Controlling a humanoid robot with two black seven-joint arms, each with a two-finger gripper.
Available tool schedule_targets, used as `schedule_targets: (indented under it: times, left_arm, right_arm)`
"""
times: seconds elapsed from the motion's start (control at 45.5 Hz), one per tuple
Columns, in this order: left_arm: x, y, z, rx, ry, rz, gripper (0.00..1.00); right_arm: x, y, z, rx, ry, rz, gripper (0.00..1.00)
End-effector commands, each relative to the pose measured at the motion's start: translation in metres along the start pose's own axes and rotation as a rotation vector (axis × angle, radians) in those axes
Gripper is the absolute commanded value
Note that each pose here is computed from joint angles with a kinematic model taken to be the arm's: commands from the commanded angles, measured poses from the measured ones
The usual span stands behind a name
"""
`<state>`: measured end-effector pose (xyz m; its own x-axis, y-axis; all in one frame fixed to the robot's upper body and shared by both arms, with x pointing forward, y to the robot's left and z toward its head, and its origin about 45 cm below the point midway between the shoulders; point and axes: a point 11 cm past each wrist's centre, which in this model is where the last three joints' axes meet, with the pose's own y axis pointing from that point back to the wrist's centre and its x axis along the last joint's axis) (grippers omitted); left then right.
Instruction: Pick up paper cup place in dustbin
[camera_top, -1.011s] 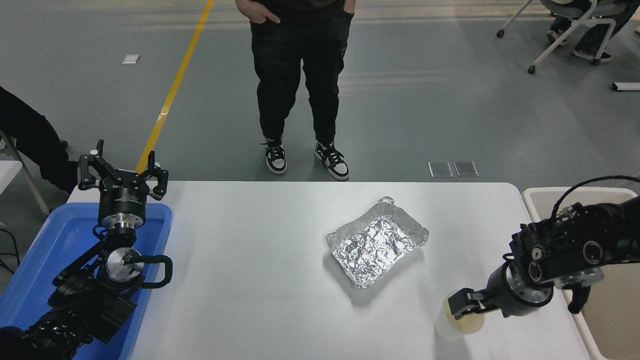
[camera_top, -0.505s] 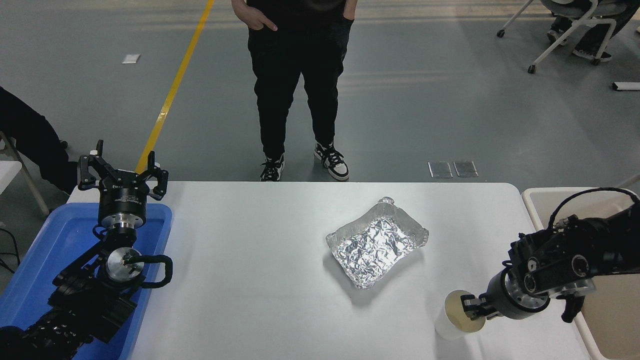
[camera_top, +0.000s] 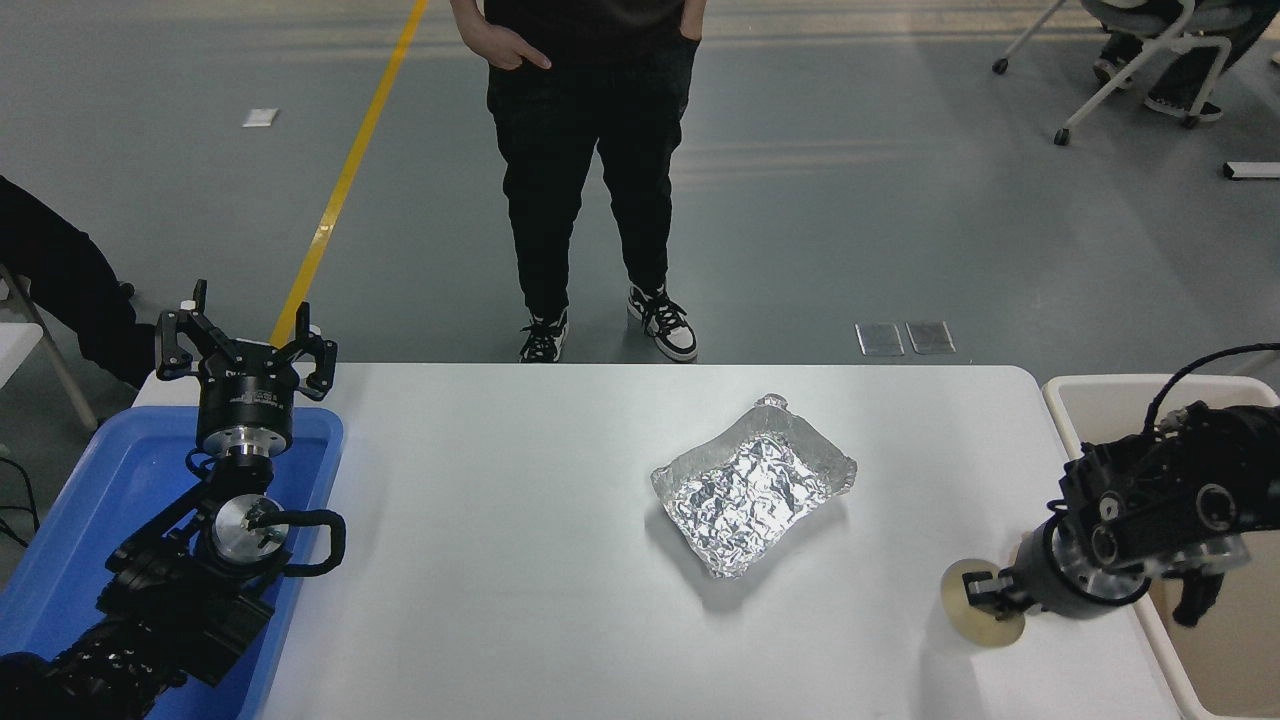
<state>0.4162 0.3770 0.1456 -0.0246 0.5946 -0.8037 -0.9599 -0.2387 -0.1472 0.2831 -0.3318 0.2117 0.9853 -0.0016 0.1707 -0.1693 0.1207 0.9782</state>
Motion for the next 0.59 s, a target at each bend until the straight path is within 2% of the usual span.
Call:
schedule_targets:
  times: [0.0,0.132,0.264,0.571]
  left_arm:
    - [0.000,0.000,0.001,-0.001,-0.002,0.000,0.99]
    - [0.000,0.000,0.001,-0.003,-0.002,0.000,0.99]
    - [0.000,0.000,0.001,-0.003,-0.002,0.000,0.99]
    - [0.000,0.000,0.001,-0.003,-0.002,0.000,0.99]
  right_arm:
    - [0.044,0.099,0.008,-0.023,-0.023,0.107,0.00]
    - [0.058,0.172,-0.005,0.051,-0.042,0.108,0.00]
    - [0.061,0.226,-0.013,0.067,-0.006,0.142,0.00]
    - [0.059,0.260,-0.015,0.068,0.014,0.172,0.00]
